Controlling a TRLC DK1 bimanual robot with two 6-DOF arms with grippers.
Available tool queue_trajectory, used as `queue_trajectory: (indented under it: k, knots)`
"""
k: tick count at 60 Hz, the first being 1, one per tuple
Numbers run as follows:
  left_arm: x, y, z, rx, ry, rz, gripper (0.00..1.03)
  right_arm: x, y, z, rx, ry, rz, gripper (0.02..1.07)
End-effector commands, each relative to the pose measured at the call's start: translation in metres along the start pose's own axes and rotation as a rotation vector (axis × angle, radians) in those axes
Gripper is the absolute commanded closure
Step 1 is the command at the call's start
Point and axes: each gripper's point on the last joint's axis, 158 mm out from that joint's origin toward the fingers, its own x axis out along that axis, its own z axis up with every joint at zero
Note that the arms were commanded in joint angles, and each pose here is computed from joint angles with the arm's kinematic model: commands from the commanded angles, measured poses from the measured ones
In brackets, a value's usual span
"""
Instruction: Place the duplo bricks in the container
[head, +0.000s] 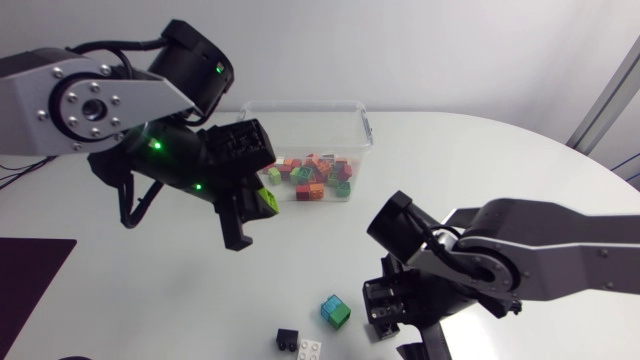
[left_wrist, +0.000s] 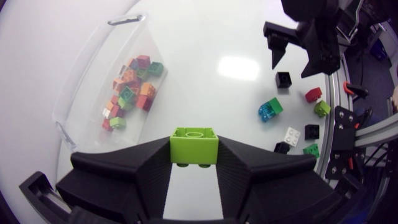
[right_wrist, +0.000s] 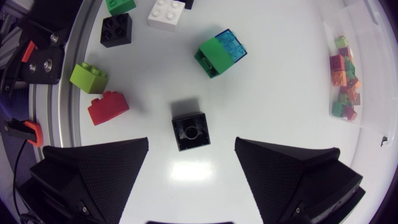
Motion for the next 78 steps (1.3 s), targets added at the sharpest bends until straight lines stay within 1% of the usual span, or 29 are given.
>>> queue_trajectory:
  k: [1,7,11,13,15,18,23,29,30,33,35,37,40,41,44,48,54,63,64,66,68,69,71,72,74,75,78]
  knots:
    - [-0.014,0.015,0.015,-0.049,-0.054,0.040,0.88,0.009,0.003,-0.002,-0.064,0.031,0.025,0.07]
    - [-0.029,0.048,0.032,-0.136,-0.127,0.114,0.88,0.017,0.000,-0.002,-0.101,0.040,0.035,0.07]
    - [-0.035,0.063,0.038,-0.184,-0.155,0.135,0.88,0.021,-0.002,-0.001,-0.113,0.042,0.038,0.10]
    - [-0.039,0.080,0.042,-0.228,-0.186,0.170,0.88,0.022,-0.005,0.000,-0.116,0.044,0.040,0.10]
    - [-0.040,0.086,0.044,-0.242,-0.194,0.176,0.88,0.023,-0.006,0.001,-0.121,0.044,0.042,0.11]
    - [-0.042,0.104,0.047,-0.291,-0.215,0.202,0.88,0.025,-0.007,0.003,-0.135,0.044,0.046,0.17]
    - [-0.044,0.123,0.053,-0.345,-0.255,0.234,0.88,0.027,-0.008,0.004,-0.153,0.039,0.046,0.23]
    - [-0.044,0.137,0.060,-0.394,-0.290,0.251,0.88,0.030,-0.007,0.004,-0.176,0.041,0.058,0.35]
    - [-0.042,0.143,0.062,-0.410,-0.304,0.258,0.88,0.031,-0.006,0.004,-0.182,0.040,0.062,0.40]
    - [-0.039,0.145,0.062,-0.420,-0.302,0.258,0.88,0.034,-0.005,0.005,-0.188,0.036,0.070,0.48]
    - [-0.035,0.154,0.059,-0.458,-0.312,0.268,0.88,0.035,-0.003,0.004,-0.191,0.035,0.080,0.51]
    - [-0.031,0.156,0.060,-0.464,-0.316,0.269,0.88,0.037,-0.001,0.005,-0.195,0.029,0.082,0.58]
    - [-0.029,0.162,0.062,-0.491,-0.333,0.275,0.88,0.038,0.000,0.004,-0.198,0.028,0.085,0.65]
    - [-0.026,0.165,0.064,-0.499,-0.339,0.276,0.88,0.039,0.000,0.004,-0.199,0.030,0.087,0.71]
    - [-0.023,0.169,0.065,-0.515,-0.342,0.276,0.88,0.040,0.001,0.003,-0.201,0.031,0.092,0.84]
    - [-0.018,0.179,0.066,-0.547,-0.346,0.287,0.88,0.036,0.000,0.002,-0.190,0.034,0.094,0.86]
    - [-0.009,0.191,0.066,-0.582,-0.355,0.300,0.88,0.018,-0.011,0.002,-0.151,0.018,0.063,0.86]
    - [0.013,0.216,0.063,-0.652,-0.352,0.356,0.86,-0.034,-0.035,0.009,-0.077,-0.064,-0.009,0.86]
    - [0.015,0.218,0.061,-0.662,-0.350,0.359,0.84,-0.043,-0.037,0.010,-0.067,-0.079,-0.020,0.86]
    - [0.017,0.225,0.062,-0.675,-0.359,0.369,0.73,-0.056,-0.042,0.011,-0.054,-0.102,-0.046,0.86]
    - [0.019,0.229,0.061,-0.682,-0.361,0.371,0.60,-0.063,-0.043,0.012,-0.050,-0.113,-0.057,0.86]
    - [0.018,0.231,0.062,-0.686,-0.366,0.378,0.50,-0.066,-0.044,0.012,-0.046,-0.120,-0.063,0.86]
    - [0.017,0.235,0.062,-0.695,-0.377,0.394,0.38,-0.071,-0.046,0.013,-0.037,-0.130,-0.073,0.86]
    - [0.014,0.239,0.062,-0.699,-0.387,0.407,0.27,-0.074,-0.049,0.013,-0.031,-0.135,-0.083,0.86]
    - [0.013,0.242,0.062,-0.702,-0.389,0.421,0.21,-0.078,-0.053,0.012,-0.020,-0.140,-0.096,0.86]
    - [0.012,0.244,0.062,-0.703,-0.395,0.434,0.15,-0.081,-0.056,0.012,-0.013,-0.147,-0.105,0.86]
    - [0.009,0.245,0.062,-0.705,-0.402,0.441,0.10,-0.086,-0.061,0.012,0.001,-0.154,-0.119,0.86]
